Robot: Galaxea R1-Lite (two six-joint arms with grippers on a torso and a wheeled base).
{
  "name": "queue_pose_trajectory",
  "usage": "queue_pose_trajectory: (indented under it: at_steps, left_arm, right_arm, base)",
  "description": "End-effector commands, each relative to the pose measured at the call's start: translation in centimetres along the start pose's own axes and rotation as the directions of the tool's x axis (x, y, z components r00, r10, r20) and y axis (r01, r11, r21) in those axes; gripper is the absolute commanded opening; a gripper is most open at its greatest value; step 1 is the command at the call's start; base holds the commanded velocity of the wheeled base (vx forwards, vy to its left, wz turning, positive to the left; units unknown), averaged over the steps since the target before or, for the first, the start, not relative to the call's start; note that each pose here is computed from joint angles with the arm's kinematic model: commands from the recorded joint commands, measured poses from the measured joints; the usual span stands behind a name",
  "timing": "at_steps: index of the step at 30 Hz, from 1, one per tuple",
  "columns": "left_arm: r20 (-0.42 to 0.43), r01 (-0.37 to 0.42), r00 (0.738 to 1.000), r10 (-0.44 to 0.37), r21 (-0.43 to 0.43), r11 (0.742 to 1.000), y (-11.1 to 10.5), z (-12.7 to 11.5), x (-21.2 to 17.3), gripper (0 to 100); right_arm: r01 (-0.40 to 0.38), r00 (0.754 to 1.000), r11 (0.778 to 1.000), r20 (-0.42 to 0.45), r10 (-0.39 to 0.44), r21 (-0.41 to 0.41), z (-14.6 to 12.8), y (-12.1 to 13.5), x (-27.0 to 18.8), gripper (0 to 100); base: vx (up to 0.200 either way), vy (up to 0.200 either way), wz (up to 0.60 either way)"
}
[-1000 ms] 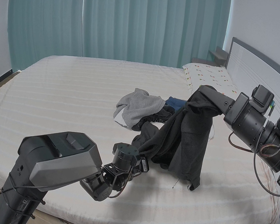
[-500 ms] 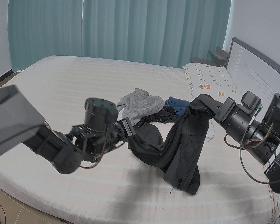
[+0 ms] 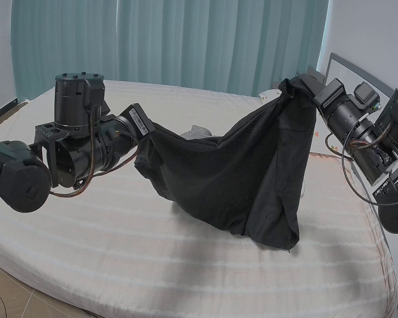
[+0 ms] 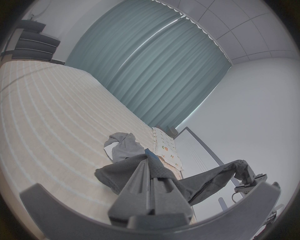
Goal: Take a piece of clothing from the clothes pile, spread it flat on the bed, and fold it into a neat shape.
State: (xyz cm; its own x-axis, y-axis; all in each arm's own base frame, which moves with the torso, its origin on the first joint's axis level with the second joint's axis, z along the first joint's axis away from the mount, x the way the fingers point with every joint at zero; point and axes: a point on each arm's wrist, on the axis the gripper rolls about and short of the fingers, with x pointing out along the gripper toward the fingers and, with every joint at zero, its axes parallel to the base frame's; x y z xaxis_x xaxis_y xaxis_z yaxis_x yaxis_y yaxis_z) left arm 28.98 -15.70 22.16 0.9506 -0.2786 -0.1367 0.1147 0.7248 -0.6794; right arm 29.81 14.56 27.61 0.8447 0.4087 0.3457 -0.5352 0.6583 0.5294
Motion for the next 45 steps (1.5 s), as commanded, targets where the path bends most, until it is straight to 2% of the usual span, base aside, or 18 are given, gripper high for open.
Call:
queue_pose_trajectory:
  at_steps: [1,4,7,9,13,16,19,26,31,45]
  left_arm:
    - [-0.085,-0.074,0.994,0.069,-0.056,0.996,3.4,-2.1,-2.3,0]
    - [-0.136,-0.081,0.988,0.072,-0.057,0.995,4.6,-3.3,-2.7,0]
    - [-0.171,-0.106,0.981,0.094,-0.057,0.993,5.5,-4.3,-2.7,0]
    - [-0.192,-0.132,0.975,0.113,-0.089,0.987,6.2,-5.1,-2.6,0]
    - [-0.228,-0.152,0.967,0.116,-0.148,0.977,7.1,-6.0,-2.6,0]
    - [-0.264,-0.166,0.957,0.12,-0.156,0.974,7.6,-6.7,-2.9,0]
    - [-0.264,-0.168,0.957,0.123,-0.158,0.973,7.6,-6.7,-2.9,0]
    - [-0.257,-0.162,0.959,0.117,-0.16,0.974,7.4,-6.6,-2.7,0]
    - [-0.244,-0.165,0.963,0.115,-0.195,0.967,7.4,-6.2,-2.5,0]
    - [-0.191,-0.153,0.976,0.109,-0.233,0.96,7.5,-4.4,-2.9,0]
  right_arm:
    - [0.173,0.97,0.983,-0.183,-0.158,0.069,-6.7,-5.2,-5.0,0]
    - [0.202,0.966,0.971,-0.19,-0.176,0.129,-8.0,-6.4,-5.8,0]
    - [0.228,0.958,0.964,-0.206,-0.198,0.134,-8.9,-7.4,-6.4,0]
    - [0.255,0.952,0.958,-0.208,-0.225,0.129,-9.2,-8.3,-6.5,0]
    - [0.272,0.944,0.954,-0.226,-0.239,0.124,-9.5,-8.5,-7.0,0]
    - [0.277,0.941,0.953,-0.234,-0.243,0.123,-9.6,-8.5,-7.4,0]
    - [0.276,0.941,0.953,-0.237,-0.241,0.123,-9.7,-8.6,-7.4,0]
    - [0.274,0.941,0.954,-0.239,-0.239,0.125,-9.7,-8.5,-7.4,0]
    - [0.277,0.939,0.953,-0.245,-0.241,0.124,-10.0,-8.5,-7.4,0]
    - [0.279,0.94,0.952,-0.237,-0.245,0.124,-9.9,-8.5,-7.3,0]
  base:
    - [0.0,0.0,0.0]
    - [0.0,0.0,0.0]
    - [0.0,0.0,0.0]
    - [0.0,0.0,0.0]
    - [-0.15,0.0,0.0]
    - [-0.2,0.0,0.0]
    - [-0.2,0.0,0.0]
    - [0.0,0.0,0.0]
    - [0.0,0.0,0.0]
    - [0.0,0.2,0.0]
